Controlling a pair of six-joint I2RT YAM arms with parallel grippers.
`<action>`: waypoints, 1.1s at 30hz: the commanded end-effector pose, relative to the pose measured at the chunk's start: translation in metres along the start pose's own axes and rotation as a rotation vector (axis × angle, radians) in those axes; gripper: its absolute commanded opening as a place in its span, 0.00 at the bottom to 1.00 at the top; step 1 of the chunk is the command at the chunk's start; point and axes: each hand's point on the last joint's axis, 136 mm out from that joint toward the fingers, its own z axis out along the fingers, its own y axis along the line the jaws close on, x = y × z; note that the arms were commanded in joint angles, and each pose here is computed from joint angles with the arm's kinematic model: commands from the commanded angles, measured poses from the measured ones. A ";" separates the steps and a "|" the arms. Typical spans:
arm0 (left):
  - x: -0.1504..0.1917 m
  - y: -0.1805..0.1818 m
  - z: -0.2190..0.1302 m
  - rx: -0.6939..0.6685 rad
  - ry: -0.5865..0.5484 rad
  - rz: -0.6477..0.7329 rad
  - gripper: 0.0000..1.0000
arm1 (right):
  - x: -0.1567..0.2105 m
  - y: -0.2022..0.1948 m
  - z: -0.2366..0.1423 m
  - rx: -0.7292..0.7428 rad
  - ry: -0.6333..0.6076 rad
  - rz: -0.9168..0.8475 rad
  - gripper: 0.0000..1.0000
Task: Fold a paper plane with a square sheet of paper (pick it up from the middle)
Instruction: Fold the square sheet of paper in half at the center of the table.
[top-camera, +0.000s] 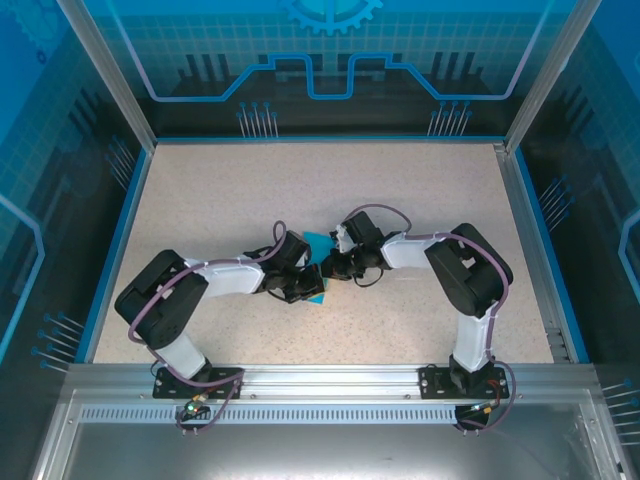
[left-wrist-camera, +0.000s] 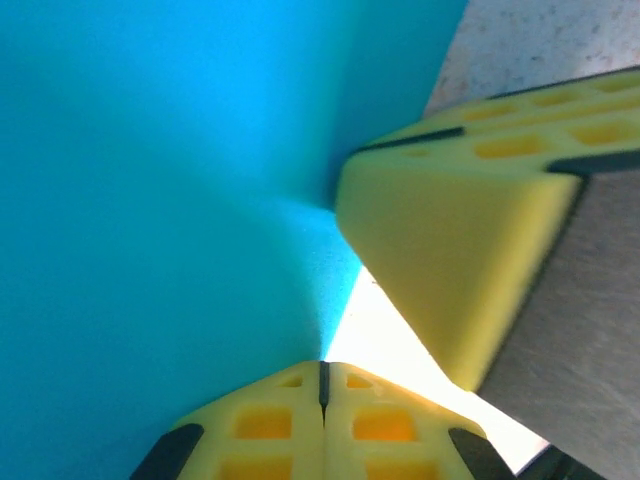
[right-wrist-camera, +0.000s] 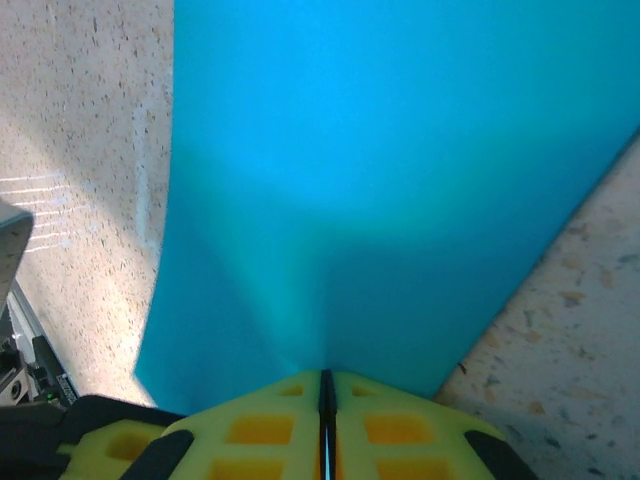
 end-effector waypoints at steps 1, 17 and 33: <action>-0.001 0.003 0.000 -0.042 -0.004 0.011 0.00 | 0.002 0.003 -0.007 -0.026 0.004 -0.018 0.11; -0.003 -0.030 -0.007 0.096 -0.005 0.066 0.01 | 0.008 -0.015 0.008 0.035 0.065 0.023 0.10; 0.022 0.031 0.006 -0.093 0.078 -0.013 0.00 | -0.004 -0.023 0.005 0.060 0.050 0.028 0.09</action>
